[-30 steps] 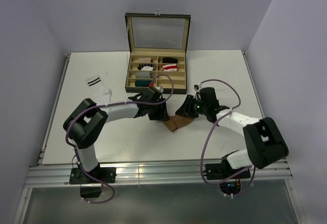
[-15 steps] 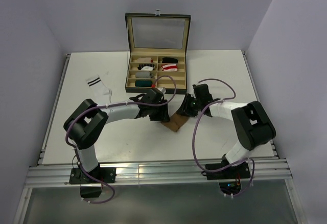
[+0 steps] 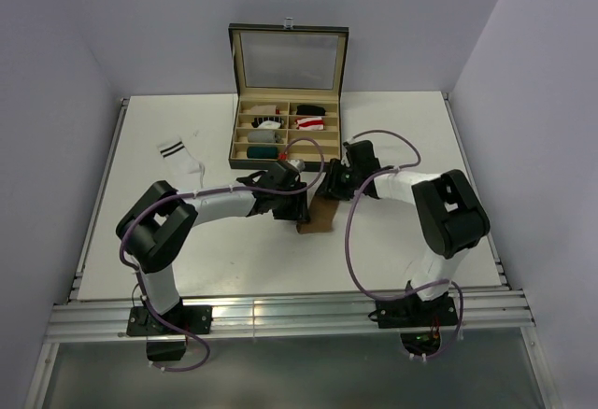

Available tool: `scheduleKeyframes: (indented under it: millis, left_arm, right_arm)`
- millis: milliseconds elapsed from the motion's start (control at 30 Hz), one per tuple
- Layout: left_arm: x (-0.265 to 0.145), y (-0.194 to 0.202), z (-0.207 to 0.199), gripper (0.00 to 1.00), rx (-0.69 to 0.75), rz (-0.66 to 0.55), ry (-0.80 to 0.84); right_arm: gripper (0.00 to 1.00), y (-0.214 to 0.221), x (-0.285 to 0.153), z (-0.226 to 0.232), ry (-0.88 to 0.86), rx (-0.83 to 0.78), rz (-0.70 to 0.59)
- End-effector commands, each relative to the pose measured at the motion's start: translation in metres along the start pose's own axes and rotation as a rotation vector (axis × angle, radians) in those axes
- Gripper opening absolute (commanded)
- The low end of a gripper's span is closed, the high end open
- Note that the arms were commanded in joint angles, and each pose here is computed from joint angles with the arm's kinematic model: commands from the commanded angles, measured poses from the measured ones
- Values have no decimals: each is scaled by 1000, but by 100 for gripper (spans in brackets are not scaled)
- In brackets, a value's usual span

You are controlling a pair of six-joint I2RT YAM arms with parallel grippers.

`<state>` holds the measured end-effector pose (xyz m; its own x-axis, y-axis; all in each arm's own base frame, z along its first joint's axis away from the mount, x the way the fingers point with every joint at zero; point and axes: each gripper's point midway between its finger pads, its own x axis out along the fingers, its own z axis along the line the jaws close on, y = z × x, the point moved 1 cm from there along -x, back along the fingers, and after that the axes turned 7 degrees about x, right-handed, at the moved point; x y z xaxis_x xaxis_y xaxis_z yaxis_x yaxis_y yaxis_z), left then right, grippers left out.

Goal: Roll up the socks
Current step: Roll the sock at the center of the board.

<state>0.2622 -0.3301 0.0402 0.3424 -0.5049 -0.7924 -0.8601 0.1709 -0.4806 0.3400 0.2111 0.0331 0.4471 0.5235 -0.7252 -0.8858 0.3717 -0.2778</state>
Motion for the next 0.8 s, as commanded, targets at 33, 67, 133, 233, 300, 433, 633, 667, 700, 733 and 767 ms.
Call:
scheduleKeyframes:
  millis: [33,67,133,233,300,433,633,667,700,733,767]
  left_arm:
    - [5,23,15,50,31,93,-76]
    - [5,20,13,50,37,91,-71]
    - [7,19,13,50,47,91,-74]
    - [10,14,12,50,67,91,-80]
    - [11,10,11,50,79,92,-82]
    - [13,-1,11,51,120,79,-96]
    - [16,-7,14,50,149,83,-112]
    - [18,-6,14,51,150,90,-107]
    - [19,-6,15,50,150,90,-110]
    - [20,-5,16,50,149,93,-111]
    - [22,-4,17,51,148,98,-111]
  right_arm:
    - [47,-5,-31,14,-60,-156,-81]
    - [48,-4,-37,14,-58,-201,-95]
    - [48,3,-52,21,-67,-264,-113]
    - [49,19,-64,20,-48,-347,-109]
    - [49,27,-67,19,-30,-409,-107]
    - [49,52,-56,22,-20,-441,-43]
    - [47,71,-43,0,23,-367,0]
    - [47,74,-43,-6,37,-362,11]
    - [47,76,-43,-9,44,-360,16]
    - [47,79,-43,-10,39,-361,23]
    - [46,81,-43,-12,45,-360,29]
